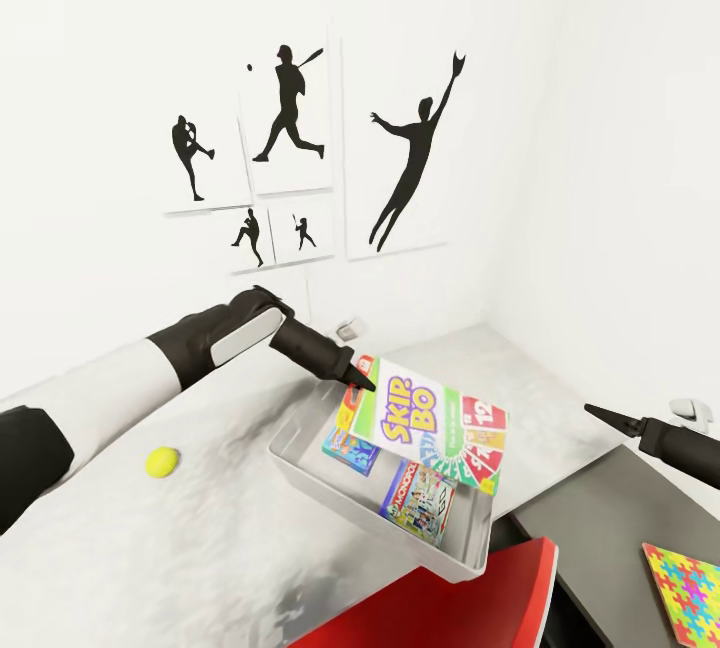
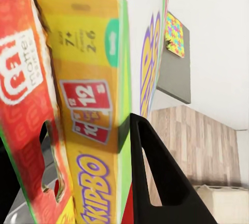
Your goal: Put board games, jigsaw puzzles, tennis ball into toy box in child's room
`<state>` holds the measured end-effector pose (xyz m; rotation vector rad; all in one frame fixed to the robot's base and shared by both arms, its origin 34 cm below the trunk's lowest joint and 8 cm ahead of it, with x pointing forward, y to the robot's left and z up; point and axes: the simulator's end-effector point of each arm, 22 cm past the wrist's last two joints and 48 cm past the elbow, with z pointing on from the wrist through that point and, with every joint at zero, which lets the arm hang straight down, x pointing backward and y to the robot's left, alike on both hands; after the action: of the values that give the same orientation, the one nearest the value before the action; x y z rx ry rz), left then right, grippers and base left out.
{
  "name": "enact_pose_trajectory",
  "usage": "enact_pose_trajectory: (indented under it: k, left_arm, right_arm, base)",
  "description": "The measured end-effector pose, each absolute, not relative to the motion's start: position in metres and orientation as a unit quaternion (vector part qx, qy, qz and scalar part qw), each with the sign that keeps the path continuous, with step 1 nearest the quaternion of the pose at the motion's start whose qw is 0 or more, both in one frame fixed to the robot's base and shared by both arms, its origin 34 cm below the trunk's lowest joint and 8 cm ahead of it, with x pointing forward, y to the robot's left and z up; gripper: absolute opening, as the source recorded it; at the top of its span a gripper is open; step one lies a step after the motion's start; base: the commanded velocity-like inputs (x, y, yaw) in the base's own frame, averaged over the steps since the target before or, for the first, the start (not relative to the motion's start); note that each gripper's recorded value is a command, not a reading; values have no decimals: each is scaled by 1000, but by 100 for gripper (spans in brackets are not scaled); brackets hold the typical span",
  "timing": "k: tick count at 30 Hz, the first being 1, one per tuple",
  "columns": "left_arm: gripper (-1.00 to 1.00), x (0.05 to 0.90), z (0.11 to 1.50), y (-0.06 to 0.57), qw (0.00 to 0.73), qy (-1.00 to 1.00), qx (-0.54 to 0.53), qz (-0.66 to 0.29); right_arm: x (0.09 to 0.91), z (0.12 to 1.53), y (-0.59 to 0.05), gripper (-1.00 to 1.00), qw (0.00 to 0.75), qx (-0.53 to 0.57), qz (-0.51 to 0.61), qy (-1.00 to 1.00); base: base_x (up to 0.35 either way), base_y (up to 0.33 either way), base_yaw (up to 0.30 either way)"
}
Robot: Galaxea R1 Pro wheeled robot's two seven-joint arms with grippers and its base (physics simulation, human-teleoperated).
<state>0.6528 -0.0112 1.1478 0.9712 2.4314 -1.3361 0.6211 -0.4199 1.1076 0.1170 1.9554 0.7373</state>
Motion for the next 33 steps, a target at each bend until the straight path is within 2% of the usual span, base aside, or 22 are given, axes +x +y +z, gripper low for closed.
enact_pose_trajectory:
  k: [33]
  left_arm:
    - [-100, 677, 1141, -7, 101, 834, 316, -442]
  right_arm:
    - [624, 1093, -420, 100, 490, 51, 304, 815]
  base:
    - [0, 0, 0]
